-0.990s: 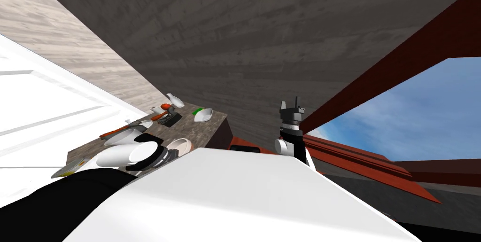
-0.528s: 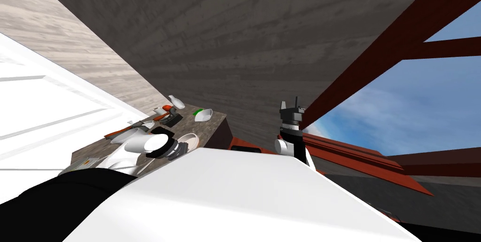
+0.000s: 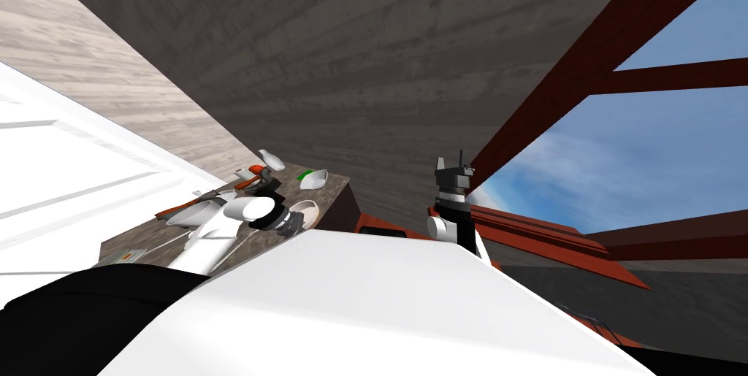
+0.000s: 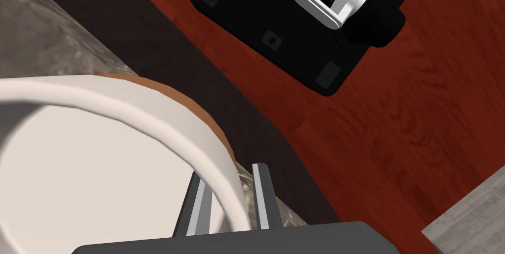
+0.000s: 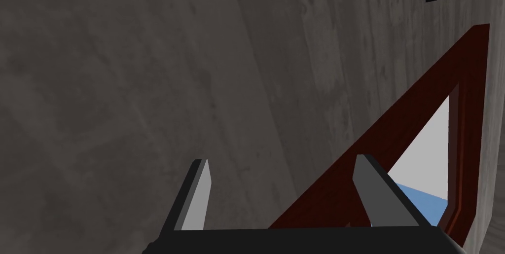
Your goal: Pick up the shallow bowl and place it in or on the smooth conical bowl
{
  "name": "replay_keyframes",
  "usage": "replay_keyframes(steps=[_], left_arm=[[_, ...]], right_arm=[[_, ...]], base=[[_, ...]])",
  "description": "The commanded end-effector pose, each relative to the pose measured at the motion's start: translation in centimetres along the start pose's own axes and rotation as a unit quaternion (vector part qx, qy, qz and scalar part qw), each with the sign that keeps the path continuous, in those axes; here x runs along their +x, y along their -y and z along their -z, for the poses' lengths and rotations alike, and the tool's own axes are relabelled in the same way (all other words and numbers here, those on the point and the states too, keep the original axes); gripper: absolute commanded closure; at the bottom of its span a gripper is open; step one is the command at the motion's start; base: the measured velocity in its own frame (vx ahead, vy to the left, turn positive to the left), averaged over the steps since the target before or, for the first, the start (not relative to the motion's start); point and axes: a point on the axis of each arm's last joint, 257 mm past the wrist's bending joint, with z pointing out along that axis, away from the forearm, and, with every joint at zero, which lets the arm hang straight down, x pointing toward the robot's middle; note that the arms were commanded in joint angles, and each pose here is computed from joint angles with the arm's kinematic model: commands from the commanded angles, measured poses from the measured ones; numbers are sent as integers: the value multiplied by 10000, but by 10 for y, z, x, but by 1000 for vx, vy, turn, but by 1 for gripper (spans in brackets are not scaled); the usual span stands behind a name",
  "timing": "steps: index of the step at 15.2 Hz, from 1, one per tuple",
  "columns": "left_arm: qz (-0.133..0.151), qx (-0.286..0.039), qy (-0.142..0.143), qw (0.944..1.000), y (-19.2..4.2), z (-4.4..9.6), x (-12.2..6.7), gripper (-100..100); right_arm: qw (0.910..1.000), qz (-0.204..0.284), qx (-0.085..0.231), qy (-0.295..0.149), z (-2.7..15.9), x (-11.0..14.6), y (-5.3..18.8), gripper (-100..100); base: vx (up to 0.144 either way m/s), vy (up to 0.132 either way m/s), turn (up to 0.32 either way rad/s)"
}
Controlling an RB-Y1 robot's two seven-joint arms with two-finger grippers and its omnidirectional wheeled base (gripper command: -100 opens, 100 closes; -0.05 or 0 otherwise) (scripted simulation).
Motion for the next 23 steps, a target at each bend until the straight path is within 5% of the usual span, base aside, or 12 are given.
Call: replay_keyframes(steps=[1, 13, 23], left_arm=[[-86, 22, -75, 9999, 8, 2, 11, 100], [-405, -273, -166, 9987, 39, 11, 64, 100], [-547, -158, -131, 9983, 72, 37, 100, 100]], right_arm=[[10000, 0, 0, 0, 0, 0, 0, 0], [10000, 0, 0, 0, 0, 0, 0, 0], [10000, 1, 0, 0, 0, 0, 0, 0]], base=[[-10, -21, -17], [-6, -14, -29], [2, 2, -6]])
